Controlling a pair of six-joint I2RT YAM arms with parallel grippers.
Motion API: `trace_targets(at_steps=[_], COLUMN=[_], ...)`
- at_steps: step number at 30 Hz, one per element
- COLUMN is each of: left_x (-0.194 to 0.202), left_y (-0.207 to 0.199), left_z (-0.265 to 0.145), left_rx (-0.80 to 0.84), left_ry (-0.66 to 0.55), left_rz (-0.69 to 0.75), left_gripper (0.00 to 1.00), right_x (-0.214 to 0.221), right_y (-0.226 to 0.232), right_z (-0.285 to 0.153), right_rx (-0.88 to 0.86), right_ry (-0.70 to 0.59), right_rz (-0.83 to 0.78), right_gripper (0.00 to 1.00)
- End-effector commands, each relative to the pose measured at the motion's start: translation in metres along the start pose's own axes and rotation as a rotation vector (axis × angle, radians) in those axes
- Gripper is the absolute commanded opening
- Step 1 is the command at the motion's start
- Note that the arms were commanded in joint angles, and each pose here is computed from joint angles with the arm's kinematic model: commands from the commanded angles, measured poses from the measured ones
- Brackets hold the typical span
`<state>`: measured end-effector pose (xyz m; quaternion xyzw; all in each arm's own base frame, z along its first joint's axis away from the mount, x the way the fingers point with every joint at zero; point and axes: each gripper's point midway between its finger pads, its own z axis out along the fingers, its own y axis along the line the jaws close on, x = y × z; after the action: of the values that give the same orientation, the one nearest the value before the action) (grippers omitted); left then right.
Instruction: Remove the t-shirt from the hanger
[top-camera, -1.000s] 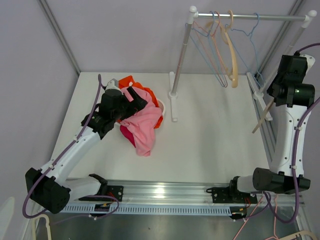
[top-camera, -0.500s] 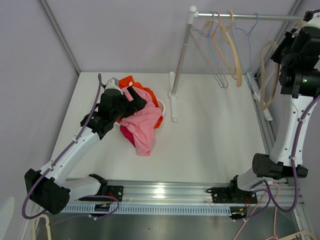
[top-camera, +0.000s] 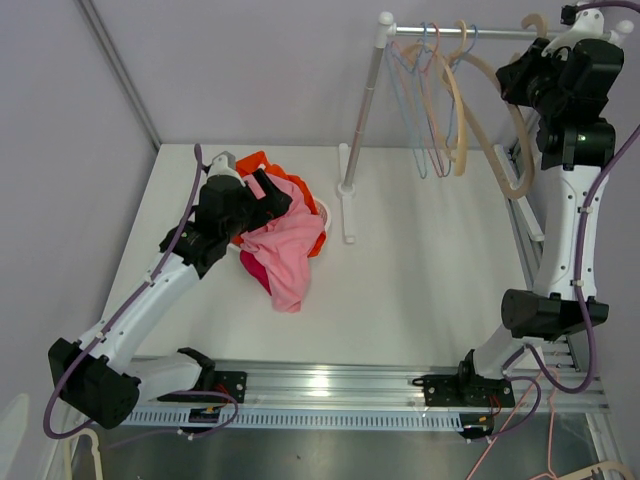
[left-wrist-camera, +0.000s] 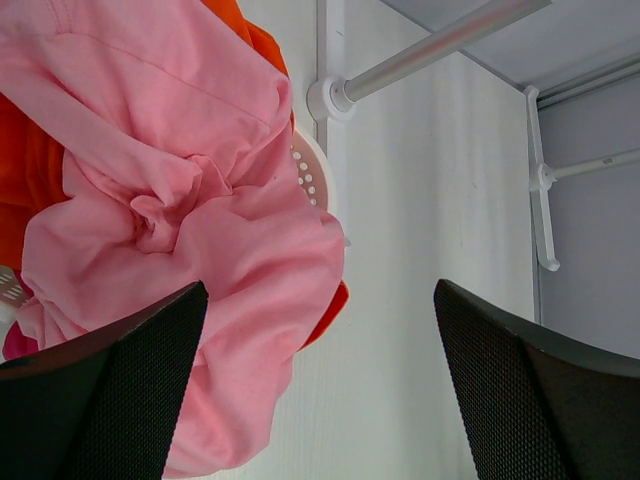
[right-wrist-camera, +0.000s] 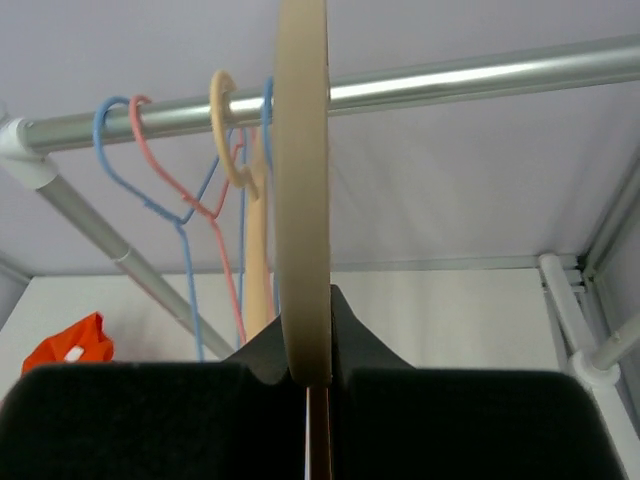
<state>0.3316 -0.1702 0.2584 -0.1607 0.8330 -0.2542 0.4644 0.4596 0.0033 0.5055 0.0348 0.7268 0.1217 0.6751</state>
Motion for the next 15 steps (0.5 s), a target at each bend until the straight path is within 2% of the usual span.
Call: trace_targets(at_steps=[1,2,6,10,15], left_x=[-0.021,-0.019,-0.019,-0.02,-0.024], left_y=[-0.017,-0.017,-0.019,-0.022,-0.023], left_z=[-0.008,-0.008,-0.008,-0.008,-0.008], left_rx=[0.048,0.049,0.06,0.072,0.072], left_ry=[-0.063,-0.06,-0.058,-0.062,-0.08], left_rz=[0.018,0.019,0.016,0.014,0.019], left_gripper=[1.0,0.99,1.0,1.0,0.99], right_x=[-0.039,-0.031,-0.035,-0.049,-0.037], right_y=[-0.022,-0.03,-0.04,-0.036,-0.038], right_z=[-0.018,-0.021,-0.028,-0.019,0.028], right_rx=[0.163,0.202,0.26,0.218,0.077], right_ry=[-0.11,-0.072,-0.101,-0.197,-0.155], right_rz=[-0.014,-0.011,-0.044,-0.068,-0.055], right_gripper=[0.0,0.0,0.0,0.0,0.0])
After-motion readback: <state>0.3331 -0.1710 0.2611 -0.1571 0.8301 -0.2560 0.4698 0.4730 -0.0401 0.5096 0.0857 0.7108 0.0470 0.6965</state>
